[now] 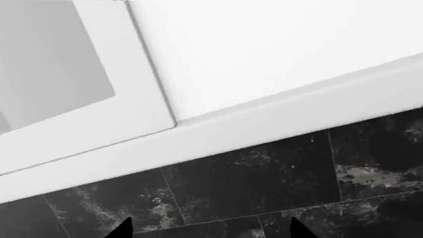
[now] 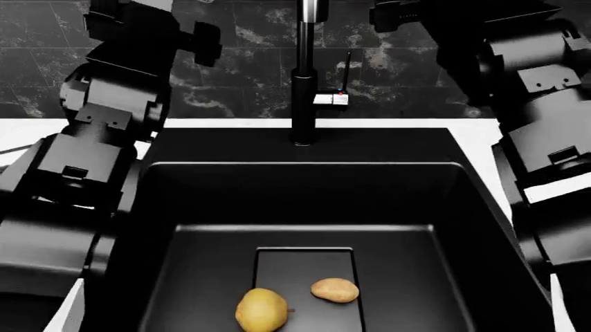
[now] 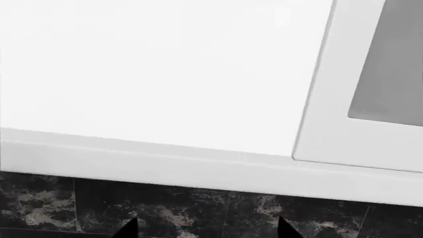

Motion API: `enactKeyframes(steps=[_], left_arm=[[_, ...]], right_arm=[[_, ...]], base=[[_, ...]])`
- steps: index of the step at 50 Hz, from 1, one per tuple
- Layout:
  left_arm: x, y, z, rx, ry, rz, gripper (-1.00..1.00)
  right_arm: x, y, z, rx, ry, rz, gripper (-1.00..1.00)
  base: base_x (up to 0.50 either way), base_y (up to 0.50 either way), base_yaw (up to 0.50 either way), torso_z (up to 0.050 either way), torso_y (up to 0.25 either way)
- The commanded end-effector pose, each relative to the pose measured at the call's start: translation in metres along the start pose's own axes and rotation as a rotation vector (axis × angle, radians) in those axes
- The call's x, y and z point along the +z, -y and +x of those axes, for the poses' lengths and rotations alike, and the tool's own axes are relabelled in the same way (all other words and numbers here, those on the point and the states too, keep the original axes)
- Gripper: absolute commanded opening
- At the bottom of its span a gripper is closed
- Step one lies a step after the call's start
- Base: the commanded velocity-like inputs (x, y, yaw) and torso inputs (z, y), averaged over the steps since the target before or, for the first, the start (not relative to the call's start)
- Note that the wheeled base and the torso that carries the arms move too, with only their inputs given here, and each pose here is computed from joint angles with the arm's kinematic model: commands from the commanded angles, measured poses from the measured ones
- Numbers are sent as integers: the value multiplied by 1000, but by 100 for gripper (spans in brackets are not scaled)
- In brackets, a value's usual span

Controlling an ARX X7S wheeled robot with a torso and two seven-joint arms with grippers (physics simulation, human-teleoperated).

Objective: Pick up the fruits and vegetables and place them in the sink. Turn on the sink faucet to wash them. Then turn the sink off and put them in the tray.

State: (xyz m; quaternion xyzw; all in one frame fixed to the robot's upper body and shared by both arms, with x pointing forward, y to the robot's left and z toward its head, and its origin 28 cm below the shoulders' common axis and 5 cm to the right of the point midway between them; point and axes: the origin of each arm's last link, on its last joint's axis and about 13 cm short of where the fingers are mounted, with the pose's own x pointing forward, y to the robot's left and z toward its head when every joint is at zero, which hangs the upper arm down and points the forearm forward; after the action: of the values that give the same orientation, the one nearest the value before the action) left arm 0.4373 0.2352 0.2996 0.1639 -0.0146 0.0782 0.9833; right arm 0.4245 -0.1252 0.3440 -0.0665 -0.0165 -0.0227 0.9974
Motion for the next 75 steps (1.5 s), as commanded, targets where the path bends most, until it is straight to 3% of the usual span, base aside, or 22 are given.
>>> enactKeyframes(steps=[1,14,29,43,61,75], left_arm=[[1,5,-2,41,-91,-162,100],[22,14,-6,65,-109,-275,100],[22,19,-6,74,-118,-267,100],[19,19,-6,64,-116,-260,100],[18,22,-5,50,-93,-289,100],[15,23,-5,18,-88,-284,100]], right_arm=[[-10,-15,8,-6,-6,53,100],[-30,-23,10,-18,-38,114,100],[-40,-38,10,37,-44,140,100],[-42,-40,10,35,-37,169,100],[-48,-50,10,103,-30,162,100],[-61,-53,9,82,-67,156,100]], base=[[0,0,0,0,0],[0,0,0,0,0],[0,0,0,0,0],[0,0,0,0,0],[0,0,0,0,0],[0,0,0,0,0]])
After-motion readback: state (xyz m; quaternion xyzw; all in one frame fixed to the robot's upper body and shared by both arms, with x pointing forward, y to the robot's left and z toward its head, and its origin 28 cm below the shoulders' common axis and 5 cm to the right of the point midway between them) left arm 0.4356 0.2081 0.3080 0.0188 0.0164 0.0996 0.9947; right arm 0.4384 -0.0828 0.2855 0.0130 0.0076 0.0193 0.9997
